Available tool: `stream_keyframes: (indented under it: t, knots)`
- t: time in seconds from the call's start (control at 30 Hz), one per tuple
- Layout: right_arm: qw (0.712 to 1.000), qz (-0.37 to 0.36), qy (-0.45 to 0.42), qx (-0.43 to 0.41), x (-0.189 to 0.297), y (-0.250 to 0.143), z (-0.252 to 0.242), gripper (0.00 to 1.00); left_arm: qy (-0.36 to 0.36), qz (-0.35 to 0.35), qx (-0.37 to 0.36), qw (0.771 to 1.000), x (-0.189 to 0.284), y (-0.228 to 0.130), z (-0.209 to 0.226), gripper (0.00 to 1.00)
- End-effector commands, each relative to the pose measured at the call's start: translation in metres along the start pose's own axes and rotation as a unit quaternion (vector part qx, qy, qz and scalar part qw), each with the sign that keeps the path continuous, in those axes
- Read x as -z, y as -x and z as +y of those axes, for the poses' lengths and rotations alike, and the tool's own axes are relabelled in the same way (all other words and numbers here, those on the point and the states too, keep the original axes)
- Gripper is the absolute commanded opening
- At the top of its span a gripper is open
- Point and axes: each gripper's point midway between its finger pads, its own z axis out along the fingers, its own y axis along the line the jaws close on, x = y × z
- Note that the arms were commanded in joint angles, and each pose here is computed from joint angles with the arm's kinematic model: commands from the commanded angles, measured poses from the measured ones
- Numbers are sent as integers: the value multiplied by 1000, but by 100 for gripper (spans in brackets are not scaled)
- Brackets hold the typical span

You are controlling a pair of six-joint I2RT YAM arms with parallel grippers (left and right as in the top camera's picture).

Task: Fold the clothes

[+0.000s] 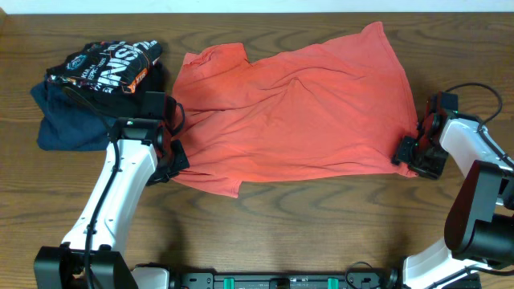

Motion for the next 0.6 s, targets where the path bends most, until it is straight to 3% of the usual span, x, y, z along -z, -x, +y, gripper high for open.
stream_keyframes:
  t: [0.0, 0.07, 0.1, 0.27, 0.4, 0.47, 0.53, 0.57]
  knots:
    - [999, 18, 37, 22, -3, -8, 15, 29, 14, -6, -3, 1000, 1, 4, 6, 6]
    - [996, 24, 77, 41, 1, -11, 28, 5, 13, -7, -3, 1000, 1, 4, 5, 6]
    - [995, 27, 90, 40, 5, -12, 31, 1, 13, -8, -3, 1000, 1, 4, 5, 6]
    - [996, 24, 87, 3, 33, 2, 12, 1, 13, -8, -3, 1000, 1, 4, 6, 6]
    - [996, 5, 22, -83, 49, 21, -40, 2, 13, -8, -3, 1000, 1, 4, 5, 6]
    - [993, 5, 0, -117, 50, 22, -63, 7, 13, -8, -3, 1000, 1, 4, 5, 6]
    - [990, 18, -3, -137, 49, 15, -76, 34, 13, -7, -3, 1000, 1, 4, 5, 6]
    - [989, 27, -4, -145, 48, 11, -81, 37, 13, -7, -3, 1000, 1, 4, 5, 6]
